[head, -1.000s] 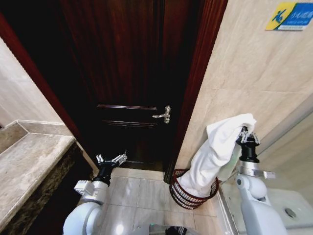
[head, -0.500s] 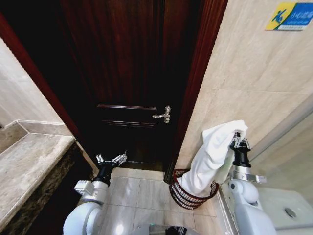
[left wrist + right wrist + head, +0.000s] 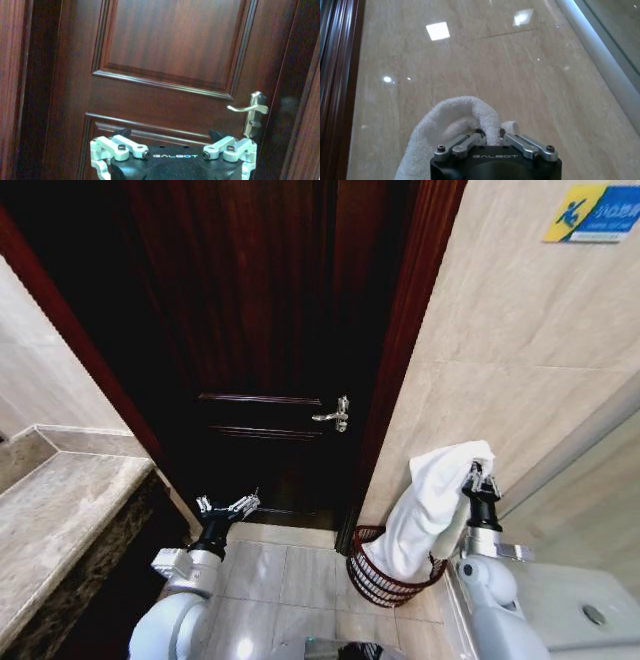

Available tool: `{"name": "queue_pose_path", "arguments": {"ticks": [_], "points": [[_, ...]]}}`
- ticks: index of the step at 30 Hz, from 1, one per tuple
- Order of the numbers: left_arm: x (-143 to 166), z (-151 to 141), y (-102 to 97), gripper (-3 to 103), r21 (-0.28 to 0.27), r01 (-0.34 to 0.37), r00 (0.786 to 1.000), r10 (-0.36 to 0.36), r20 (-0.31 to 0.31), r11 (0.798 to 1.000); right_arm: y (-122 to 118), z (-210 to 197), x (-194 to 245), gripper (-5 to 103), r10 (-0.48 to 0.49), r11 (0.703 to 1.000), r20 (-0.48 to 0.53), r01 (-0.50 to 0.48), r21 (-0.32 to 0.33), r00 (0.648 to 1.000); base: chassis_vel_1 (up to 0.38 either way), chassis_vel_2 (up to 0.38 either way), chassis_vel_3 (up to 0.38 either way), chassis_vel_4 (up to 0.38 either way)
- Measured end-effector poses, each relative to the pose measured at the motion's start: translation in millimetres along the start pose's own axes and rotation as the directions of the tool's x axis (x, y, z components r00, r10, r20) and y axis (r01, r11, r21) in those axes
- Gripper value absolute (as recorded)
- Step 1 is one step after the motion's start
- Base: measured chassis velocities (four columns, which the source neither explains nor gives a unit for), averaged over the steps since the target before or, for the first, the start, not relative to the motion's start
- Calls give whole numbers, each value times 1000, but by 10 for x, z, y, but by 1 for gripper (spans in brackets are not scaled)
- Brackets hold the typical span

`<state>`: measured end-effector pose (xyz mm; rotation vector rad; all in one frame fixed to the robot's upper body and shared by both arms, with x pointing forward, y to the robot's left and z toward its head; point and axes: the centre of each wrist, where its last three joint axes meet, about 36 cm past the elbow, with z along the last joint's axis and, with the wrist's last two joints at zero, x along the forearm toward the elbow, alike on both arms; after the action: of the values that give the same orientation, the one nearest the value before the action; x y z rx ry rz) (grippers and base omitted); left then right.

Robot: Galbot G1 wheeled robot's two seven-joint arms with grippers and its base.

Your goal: Discard the used towel into the hamper.

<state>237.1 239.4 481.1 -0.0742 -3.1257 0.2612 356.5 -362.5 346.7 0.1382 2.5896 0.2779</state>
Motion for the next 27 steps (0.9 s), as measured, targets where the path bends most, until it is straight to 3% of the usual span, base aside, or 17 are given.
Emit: {"name": "queue_pose_path", "arguments": {"ticks": [16, 27], "points": [[0, 0, 0, 100, 0, 0, 1000, 0, 0, 1000, -75, 182, 187, 7, 27, 1000, -46, -27, 4, 999, 0, 0, 0, 0], [0, 0, 0, 100, 0, 0, 1000, 0, 0, 1000, -260, 595, 487, 7, 49, 998, -126, -44, 35, 991, 0, 0, 0, 0]]}}
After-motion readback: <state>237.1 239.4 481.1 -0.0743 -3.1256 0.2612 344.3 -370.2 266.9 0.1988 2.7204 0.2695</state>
